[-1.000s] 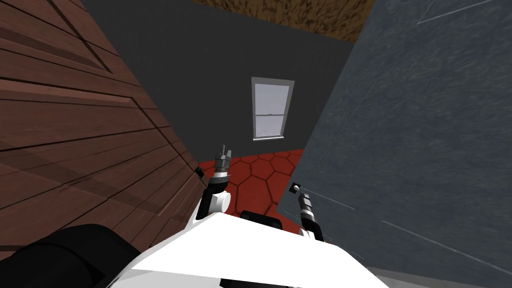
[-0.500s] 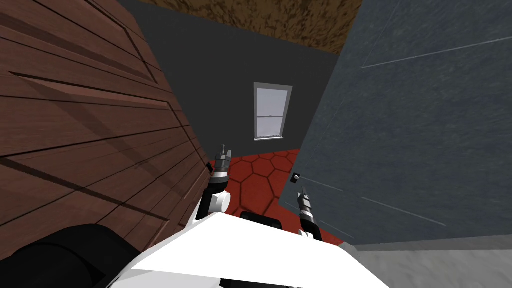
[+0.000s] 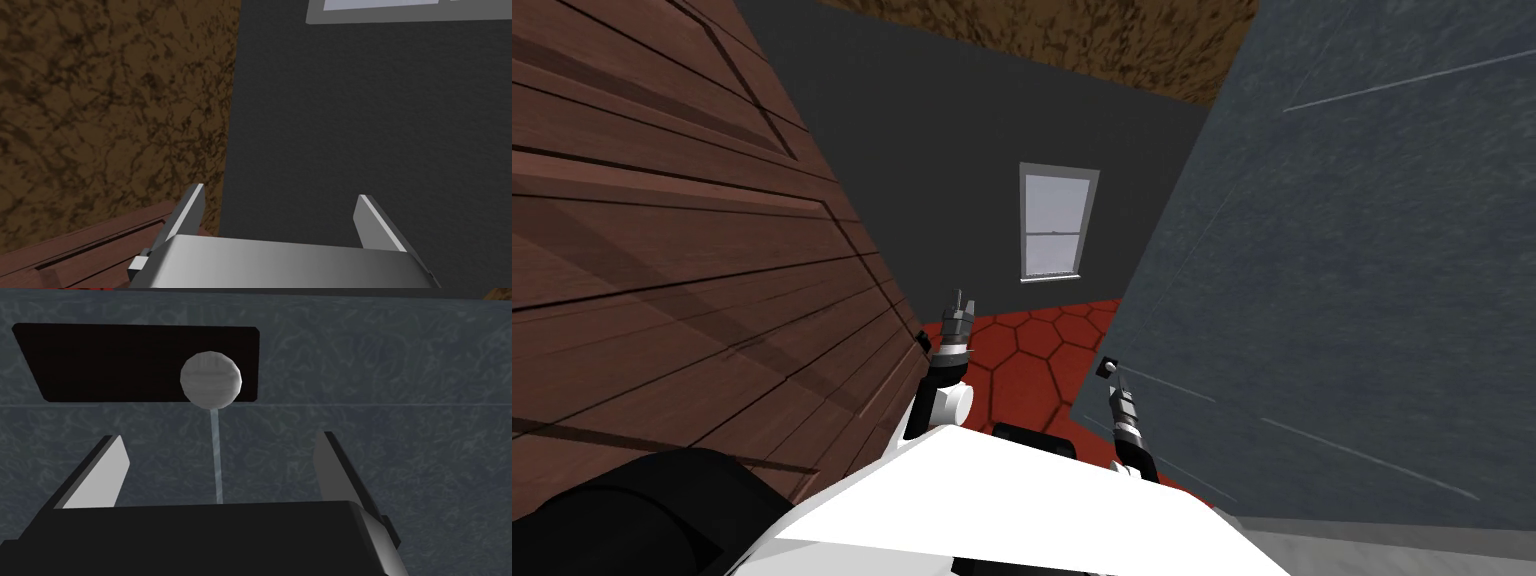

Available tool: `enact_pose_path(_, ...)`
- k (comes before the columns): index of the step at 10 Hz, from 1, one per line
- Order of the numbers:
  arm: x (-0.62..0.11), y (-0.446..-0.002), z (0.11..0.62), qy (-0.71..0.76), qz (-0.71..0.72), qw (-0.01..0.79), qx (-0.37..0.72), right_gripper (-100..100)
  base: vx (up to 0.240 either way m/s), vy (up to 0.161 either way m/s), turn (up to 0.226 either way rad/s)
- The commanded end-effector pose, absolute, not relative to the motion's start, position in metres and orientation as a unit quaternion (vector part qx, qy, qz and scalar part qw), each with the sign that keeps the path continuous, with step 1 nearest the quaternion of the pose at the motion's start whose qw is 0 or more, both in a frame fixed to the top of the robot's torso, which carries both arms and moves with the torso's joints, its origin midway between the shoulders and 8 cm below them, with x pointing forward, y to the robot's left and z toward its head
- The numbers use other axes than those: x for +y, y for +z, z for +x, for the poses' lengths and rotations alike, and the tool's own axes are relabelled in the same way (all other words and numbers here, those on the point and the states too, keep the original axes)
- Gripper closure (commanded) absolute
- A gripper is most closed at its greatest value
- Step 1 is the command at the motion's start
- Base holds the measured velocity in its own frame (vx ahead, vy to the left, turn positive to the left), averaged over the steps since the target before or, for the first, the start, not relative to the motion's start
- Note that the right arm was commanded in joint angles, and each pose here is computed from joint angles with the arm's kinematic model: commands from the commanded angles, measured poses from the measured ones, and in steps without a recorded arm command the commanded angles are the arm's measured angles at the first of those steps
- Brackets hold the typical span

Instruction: Push the door open

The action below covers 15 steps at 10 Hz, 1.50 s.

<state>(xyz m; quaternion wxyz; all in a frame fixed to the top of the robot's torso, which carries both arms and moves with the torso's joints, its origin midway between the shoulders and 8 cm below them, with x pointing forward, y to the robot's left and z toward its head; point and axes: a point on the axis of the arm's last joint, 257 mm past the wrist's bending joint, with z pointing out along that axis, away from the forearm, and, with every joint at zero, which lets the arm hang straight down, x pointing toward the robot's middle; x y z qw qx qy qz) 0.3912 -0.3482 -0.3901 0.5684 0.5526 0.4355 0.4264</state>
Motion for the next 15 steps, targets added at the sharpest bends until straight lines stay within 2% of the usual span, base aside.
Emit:
enact_pose_path(1,-0.349,-0.390,0.391,0.426,0.552,0.570,0.433,-100,0.241,-0.097,0.018)
enact_pose_path(4,-0.347,-0.391,0.390,0.427,0.554,0.571,0.430,-100,0.173,-0.047,0.021)
enact_pose_path(5,-0.347,-0.391,0.390,0.427,0.554,0.571,0.430,100,-0.016,0.004,0.003)
enact_pose_path(10,-0.347,-0.391,0.390,0.427,0.554,0.571,0.430,100,-0.015,0.003,0.001)
enact_pose_path(15,-0.376,-0.391,0.386,0.406,0.567,0.583,0.417,100,0.166,0.016,-0.047)
